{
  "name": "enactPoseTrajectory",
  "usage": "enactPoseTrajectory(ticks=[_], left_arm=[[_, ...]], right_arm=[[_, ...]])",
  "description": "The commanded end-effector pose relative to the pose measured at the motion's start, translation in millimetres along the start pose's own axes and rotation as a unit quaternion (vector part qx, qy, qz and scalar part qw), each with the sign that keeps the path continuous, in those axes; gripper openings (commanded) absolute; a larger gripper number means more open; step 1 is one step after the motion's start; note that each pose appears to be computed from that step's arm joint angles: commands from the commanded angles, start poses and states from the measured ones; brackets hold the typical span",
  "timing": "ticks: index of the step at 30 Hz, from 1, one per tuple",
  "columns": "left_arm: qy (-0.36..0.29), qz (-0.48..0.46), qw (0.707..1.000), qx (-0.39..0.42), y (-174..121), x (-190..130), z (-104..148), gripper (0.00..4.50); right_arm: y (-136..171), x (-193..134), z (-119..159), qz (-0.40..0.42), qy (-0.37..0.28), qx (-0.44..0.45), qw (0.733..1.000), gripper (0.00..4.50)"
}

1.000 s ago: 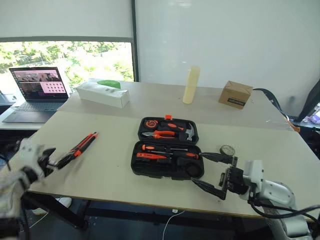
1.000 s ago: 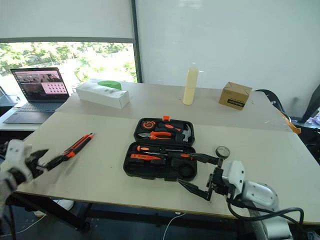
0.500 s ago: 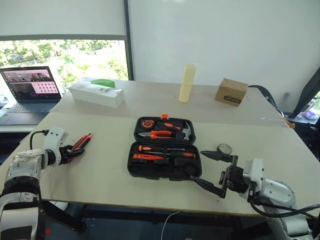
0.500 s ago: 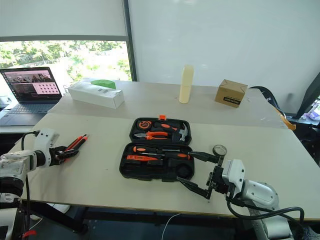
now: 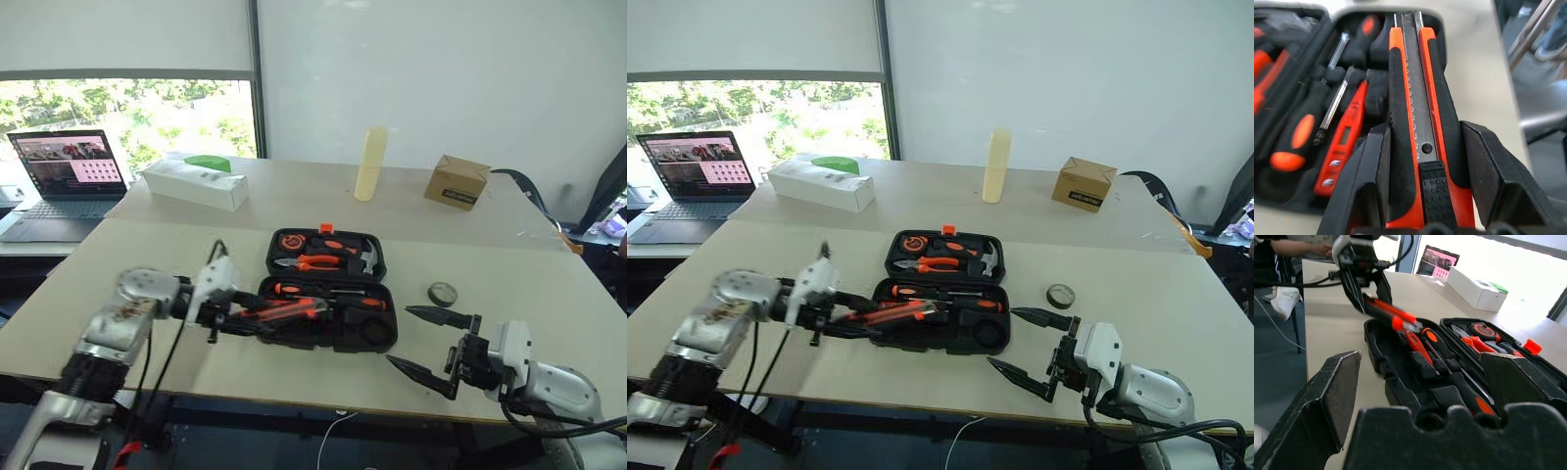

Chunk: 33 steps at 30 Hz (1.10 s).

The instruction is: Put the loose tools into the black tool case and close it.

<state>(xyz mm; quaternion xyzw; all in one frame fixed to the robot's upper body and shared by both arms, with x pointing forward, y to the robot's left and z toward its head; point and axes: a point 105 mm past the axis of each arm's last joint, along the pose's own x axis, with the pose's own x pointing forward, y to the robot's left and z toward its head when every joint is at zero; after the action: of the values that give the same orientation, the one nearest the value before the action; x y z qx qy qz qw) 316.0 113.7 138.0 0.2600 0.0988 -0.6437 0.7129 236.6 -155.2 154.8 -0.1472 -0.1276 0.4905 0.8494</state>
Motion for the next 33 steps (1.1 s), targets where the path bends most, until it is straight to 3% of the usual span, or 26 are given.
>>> enactPoseTrajectory(ticks=[1,5,16,25,33], left_arm=[[0.034,-0.004,0.996,0.079,5.4,15.5,6.8,1.73],[0.023,-0.027,0.996,0.076,5.5,26.1,7.9,1.73],[0.085,-0.049,0.991,0.096,11.1,30.4,-13.4,1.73],[0.050,-0.081,0.990,0.099,5.8,42.8,-2.6,1.73],[0.060,-0.079,0.993,0.069,6.7,47.6,-4.9,1.73]], right_arm=[[0.4,1.0,12.6,-0.006,-0.015,-0.015,1.000,4.50],[1.9,0.1,12.7,-0.009,-0.013,-0.014,1.000,4.50],[1.5,0.5,14.3,-0.021,-0.012,-0.015,1.000,4.50],[0.6,2.1,11.8,-0.027,-0.014,-0.013,0.999,4.50],[1.3,1.5,11.3,-0.024,-0.013,-0.011,1.000,4.50]])
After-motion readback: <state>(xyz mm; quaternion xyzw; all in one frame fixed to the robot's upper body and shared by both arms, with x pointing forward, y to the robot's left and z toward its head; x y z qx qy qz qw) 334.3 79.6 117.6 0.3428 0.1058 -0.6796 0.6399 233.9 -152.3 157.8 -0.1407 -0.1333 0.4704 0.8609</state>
